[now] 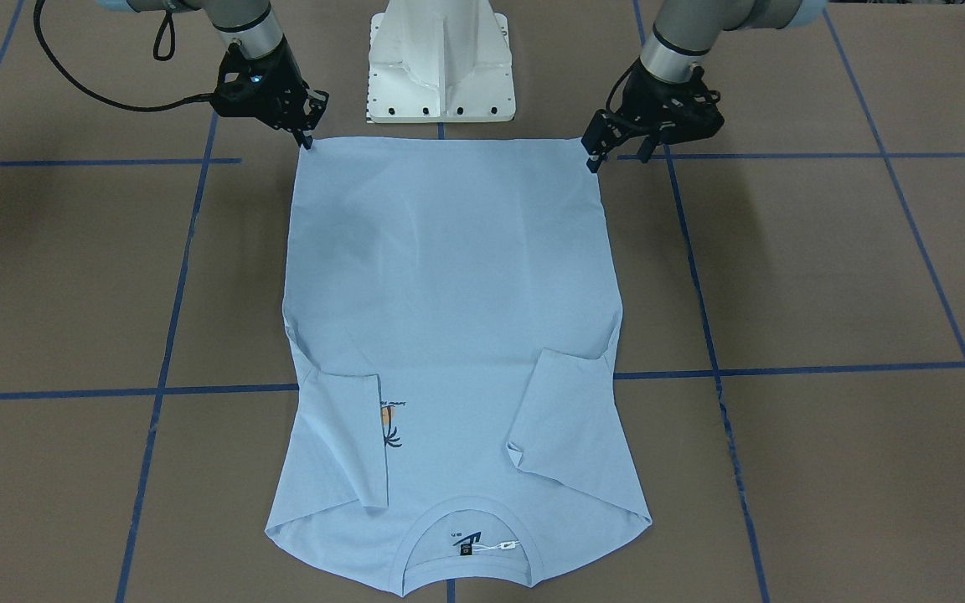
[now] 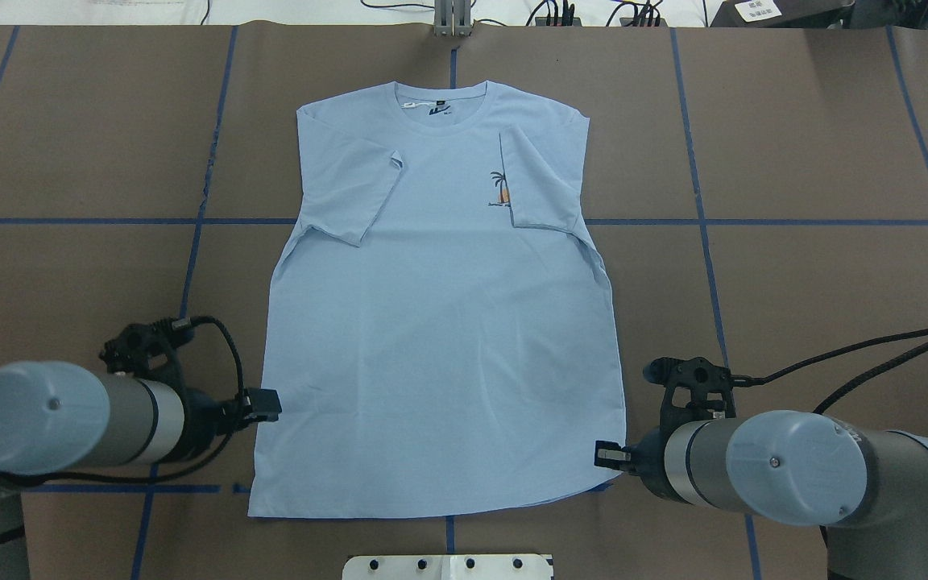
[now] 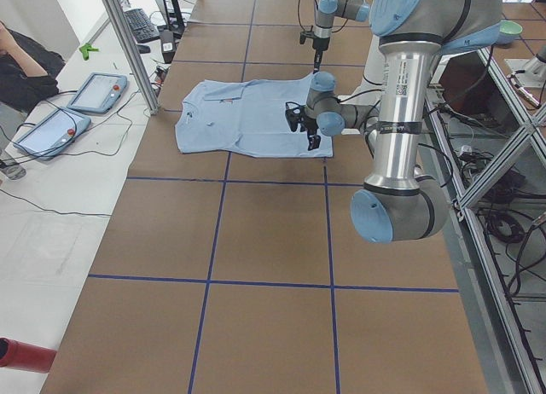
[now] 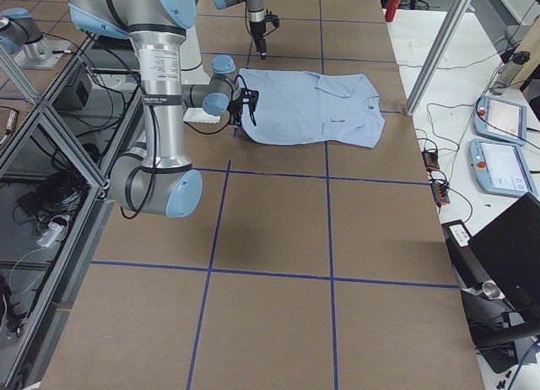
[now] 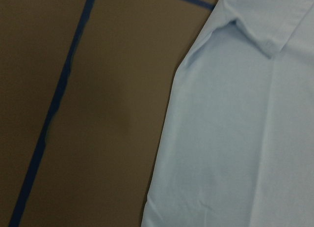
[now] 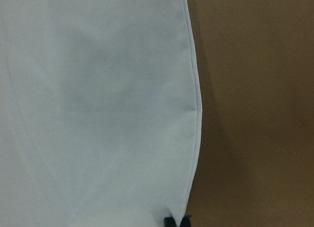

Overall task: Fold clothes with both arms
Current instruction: 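Lower the right gripper to the nearest hem corner while the left gripper descends, then grasp both hem corners nearest the robot with both grippers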

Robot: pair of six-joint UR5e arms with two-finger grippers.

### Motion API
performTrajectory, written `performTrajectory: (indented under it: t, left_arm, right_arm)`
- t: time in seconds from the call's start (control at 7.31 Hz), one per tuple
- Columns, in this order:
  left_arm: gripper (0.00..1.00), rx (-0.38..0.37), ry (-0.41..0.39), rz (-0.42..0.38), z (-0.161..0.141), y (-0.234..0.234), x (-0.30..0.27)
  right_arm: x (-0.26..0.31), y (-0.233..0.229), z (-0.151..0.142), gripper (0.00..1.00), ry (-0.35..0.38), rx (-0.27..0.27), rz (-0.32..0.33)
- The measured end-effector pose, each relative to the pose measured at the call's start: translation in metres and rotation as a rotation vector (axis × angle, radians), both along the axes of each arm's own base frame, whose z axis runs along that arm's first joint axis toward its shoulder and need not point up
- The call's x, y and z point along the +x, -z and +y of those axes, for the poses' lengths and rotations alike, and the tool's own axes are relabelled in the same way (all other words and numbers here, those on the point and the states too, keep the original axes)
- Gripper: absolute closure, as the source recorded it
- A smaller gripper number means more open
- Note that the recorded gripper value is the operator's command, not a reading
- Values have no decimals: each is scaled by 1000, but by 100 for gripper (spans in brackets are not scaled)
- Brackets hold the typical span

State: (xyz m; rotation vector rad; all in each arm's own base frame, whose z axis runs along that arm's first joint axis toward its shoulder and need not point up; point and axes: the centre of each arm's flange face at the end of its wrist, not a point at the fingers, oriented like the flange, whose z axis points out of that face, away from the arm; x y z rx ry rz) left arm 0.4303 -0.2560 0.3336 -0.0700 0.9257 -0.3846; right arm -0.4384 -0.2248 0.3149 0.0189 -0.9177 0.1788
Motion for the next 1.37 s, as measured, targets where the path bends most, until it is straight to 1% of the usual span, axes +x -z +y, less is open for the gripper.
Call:
performTrajectory:
  t: [0.14, 0.27, 0.41, 0.55, 0.68, 0.82, 0.96, 1.23, 1.37]
  left_arm:
    - [1, -20, -4, -12, 23, -5, 17]
    - [1, -32, -16, -26, 39, -11, 29]
    - [2, -39, -28, -43, 48, -19, 38]
    - [6, -43, -37, -58, 53, -26, 44]
    - [14, -44, -41, -67, 56, -30, 47]
    - [31, -44, -44, -69, 57, -31, 49]
    - [34, -45, -45, -70, 57, -31, 49]
    - [34, -46, -45, -72, 57, -32, 50]
    - [41, -46, -46, -74, 57, -32, 50]
  right_arm:
    - [3, 3, -4, 100, 5, -12, -8]
    - [6, 3, -8, 100, 13, -30, -12]
    - [8, 4, -10, 100, 17, -40, -14]
    - [9, 4, -11, 100, 19, -45, -15]
    - [9, 4, -12, 100, 20, -46, -16]
    - [9, 4, -12, 100, 20, -46, -17]
    - [9, 4, -12, 100, 20, -46, -17]
    - [10, 4, -12, 100, 19, -47, -15]
    - [10, 3, -12, 100, 20, -47, -14]
